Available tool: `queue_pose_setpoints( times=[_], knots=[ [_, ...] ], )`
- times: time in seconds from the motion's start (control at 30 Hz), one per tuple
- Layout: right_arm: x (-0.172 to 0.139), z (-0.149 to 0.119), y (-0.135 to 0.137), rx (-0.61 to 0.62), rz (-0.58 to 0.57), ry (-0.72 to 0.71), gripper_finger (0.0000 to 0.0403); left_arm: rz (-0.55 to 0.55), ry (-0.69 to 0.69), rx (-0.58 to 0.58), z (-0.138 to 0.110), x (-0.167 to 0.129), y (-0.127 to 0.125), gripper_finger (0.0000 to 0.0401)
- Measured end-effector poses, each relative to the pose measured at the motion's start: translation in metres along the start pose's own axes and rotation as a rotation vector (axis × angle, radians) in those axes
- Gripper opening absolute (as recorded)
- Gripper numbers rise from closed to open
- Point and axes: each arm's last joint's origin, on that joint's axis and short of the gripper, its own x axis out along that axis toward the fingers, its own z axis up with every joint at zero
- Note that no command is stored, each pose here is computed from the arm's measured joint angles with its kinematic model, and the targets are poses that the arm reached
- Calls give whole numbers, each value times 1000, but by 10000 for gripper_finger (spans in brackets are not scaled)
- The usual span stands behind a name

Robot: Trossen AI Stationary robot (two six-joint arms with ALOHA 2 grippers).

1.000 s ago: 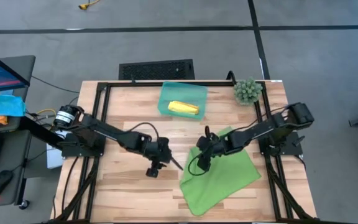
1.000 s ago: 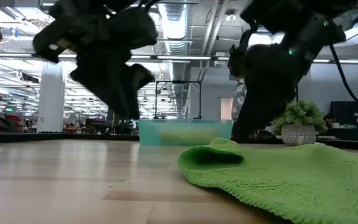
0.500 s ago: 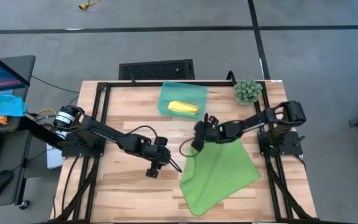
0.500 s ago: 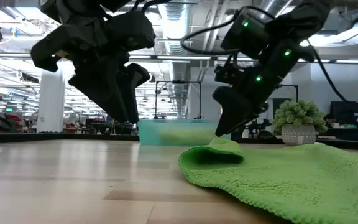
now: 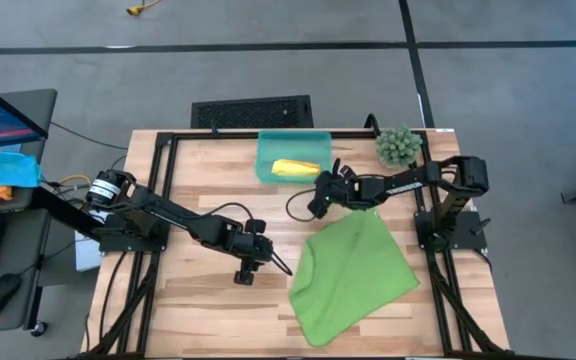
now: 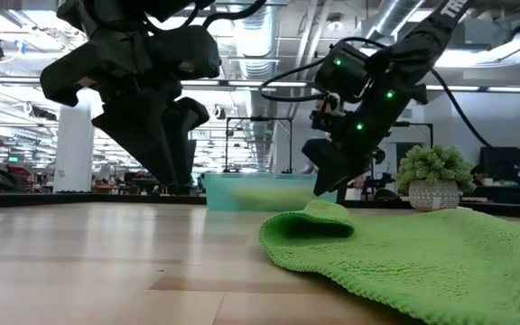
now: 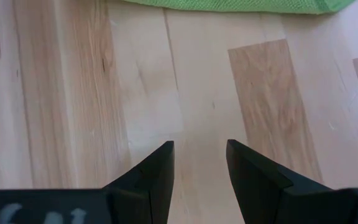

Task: Roll microfiber towels into tight, uniform cylinder then place into a basket
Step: Adjust the blue bin, then fold the green microfiber towel

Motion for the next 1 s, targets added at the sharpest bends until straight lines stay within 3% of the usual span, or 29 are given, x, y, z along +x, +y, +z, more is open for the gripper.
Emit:
queue_pose_setpoints(
  times=[0.27,0.5,0.67,0.83,1.0],
  knots=[
    [8,9,-14,26,12,-24,220,35,-13,-54,1,0,1,139],
    [-4,0,9,-68,68,-20,220,120,-83,-86,7,-1,3,139],
    [-33,4,21,-160,88,7,220,108,-190,-47,17,-2,-3,139],
    [-80,7,31,-131,146,-14,220,104,-252,23,23,-4,-8,139],
    [-115,-9,42,-100,207,17,220,95,-241,63,21,-4,-15,139]
  ],
)
